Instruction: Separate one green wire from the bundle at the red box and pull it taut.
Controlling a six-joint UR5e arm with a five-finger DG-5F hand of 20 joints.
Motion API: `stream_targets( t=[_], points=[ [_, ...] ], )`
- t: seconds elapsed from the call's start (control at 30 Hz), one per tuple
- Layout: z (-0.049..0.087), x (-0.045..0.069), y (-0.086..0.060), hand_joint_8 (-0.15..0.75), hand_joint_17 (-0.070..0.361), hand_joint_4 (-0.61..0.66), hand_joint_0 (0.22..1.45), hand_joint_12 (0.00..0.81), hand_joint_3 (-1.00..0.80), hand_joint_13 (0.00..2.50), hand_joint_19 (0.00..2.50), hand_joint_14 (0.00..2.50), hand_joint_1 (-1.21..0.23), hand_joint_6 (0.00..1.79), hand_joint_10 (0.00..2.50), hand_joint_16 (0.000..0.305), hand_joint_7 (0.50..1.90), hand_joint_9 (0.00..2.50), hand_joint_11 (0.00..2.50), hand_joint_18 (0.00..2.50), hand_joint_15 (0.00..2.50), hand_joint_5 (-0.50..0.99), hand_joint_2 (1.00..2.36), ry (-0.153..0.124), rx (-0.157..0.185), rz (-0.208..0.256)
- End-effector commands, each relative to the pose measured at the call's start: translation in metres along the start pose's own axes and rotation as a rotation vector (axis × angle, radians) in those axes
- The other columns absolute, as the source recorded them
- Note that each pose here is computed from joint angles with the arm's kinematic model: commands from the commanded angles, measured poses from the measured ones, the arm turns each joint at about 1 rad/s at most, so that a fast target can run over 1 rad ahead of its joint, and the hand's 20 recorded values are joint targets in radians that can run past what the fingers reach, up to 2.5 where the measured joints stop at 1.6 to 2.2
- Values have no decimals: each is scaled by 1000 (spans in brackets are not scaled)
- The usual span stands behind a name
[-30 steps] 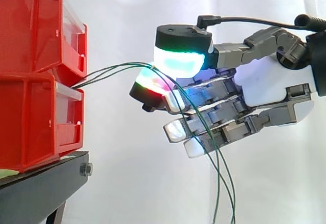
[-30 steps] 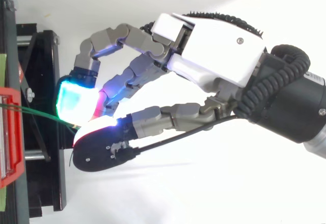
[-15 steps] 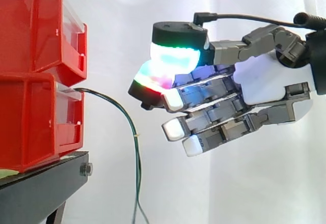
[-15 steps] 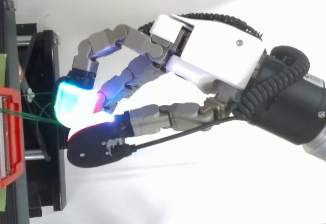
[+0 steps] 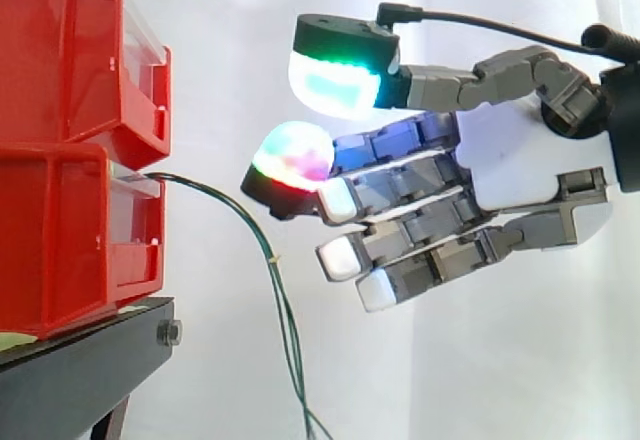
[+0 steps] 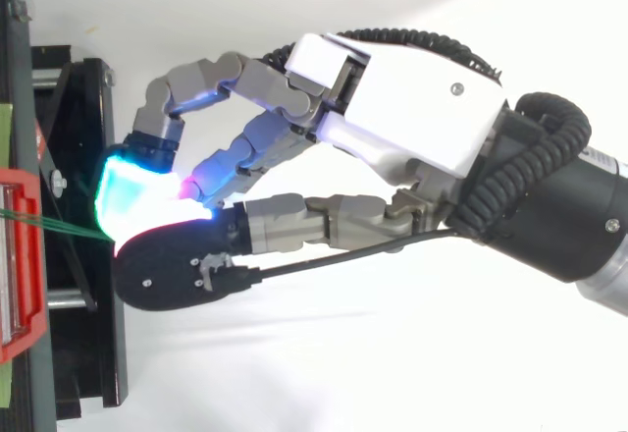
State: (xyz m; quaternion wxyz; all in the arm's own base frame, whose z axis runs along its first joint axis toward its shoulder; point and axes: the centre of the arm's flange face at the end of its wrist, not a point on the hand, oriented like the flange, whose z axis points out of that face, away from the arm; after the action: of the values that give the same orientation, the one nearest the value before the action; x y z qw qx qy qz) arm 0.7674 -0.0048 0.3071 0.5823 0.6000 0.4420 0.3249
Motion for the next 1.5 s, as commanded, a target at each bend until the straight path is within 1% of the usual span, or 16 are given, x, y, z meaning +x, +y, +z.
stream_targets(
  t=[0.0,0.03,0.07,0.13,0.3,0.47,0.6,0.77,0.9,1.03,1.1,1.13,1.2,1.27,1.3,1.47],
  points=[
    [1,1,-14,248,116,87,508,353,-500,966,599,24,-612,682,21,52,996,1079,676,762,643,-139,1000,0,-8,10],
    [1,1,-19,250,116,93,506,354,-500,969,607,22,-612,660,18,52,1021,1079,682,759,638,-136,1000,0,-17,14],
    [2,0,-23,245,117,97,502,357,-500,971,609,23,-608,572,18,52,1138,1077,677,759,640,-123,1000,-2,-18,15],
    [3,0,-30,246,117,123,501,357,-500,973,608,22,-606,511,18,52,1213,1075,676,756,638,-115,1000,-4,-30,24],
    [4,-1,-47,246,118,190,497,357,-500,968,609,24,-602,502,20,52,1092,1068,664,745,643,-132,1000,-11,-49,39],
    [4,-1,-51,245,119,209,494,360,-500,960,598,23,-603,503,18,53,1042,1060,649,741,628,-138,1000,-11,-55,42],
    [0,-4,-70,245,119,216,493,359,-500,941,588,24,-603,503,18,53,1022,1057,621,738,611,-140,1000,-21,-34,-3],
    [1,-4,-82,250,119,228,483,357,-500,864,480,19,-591,503,14,53,984,1024,471,667,475,-140,1000,-42,-73,-5],
    [6,-1,-89,269,120,244,474,358,-500,823,416,15,-573,503,12,53,944,1003,375,618,413,-141,1000,-49,-102,-16],
    [13,6,-106,272,122,244,467,362,-500,824,414,16,-564,502,12,54,946,1006,373,604,424,-141,1000,-49,-116,-15],
    [17,15,-118,273,124,246,461,365,-500,822,414,17,-578,503,12,55,944,1008,375,595,419,-141,1000,-49,-141,1],
    [18,17,-122,273,124,246,460,367,-500,822,414,16,-579,502,13,55,944,1008,385,594,423,-141,1000,-49,-139,-5],
    [18,20,-121,274,128,249,451,371,-500,822,401,16,-595,503,12,57,946,1014,385,584,427,-141,1000,-59,-155,-6],
    [19,23,-128,274,128,251,451,372,-500,821,396,15,-595,503,13,57,942,1014,403,570,423,-141,1000,-67,-157,-18],
    [20,27,-127,272,128,250,450,374,-500,817,394,15,-597,502,13,57,942,1016,393,566,422,-141,1000,-79,-174,-13],
    [23,38,-140,281,130,254,445,381,-500,814,361,15,-595,503,12,58,952,1024,390,547,415,-142,1000,-82,-200,-15]
  ],
)
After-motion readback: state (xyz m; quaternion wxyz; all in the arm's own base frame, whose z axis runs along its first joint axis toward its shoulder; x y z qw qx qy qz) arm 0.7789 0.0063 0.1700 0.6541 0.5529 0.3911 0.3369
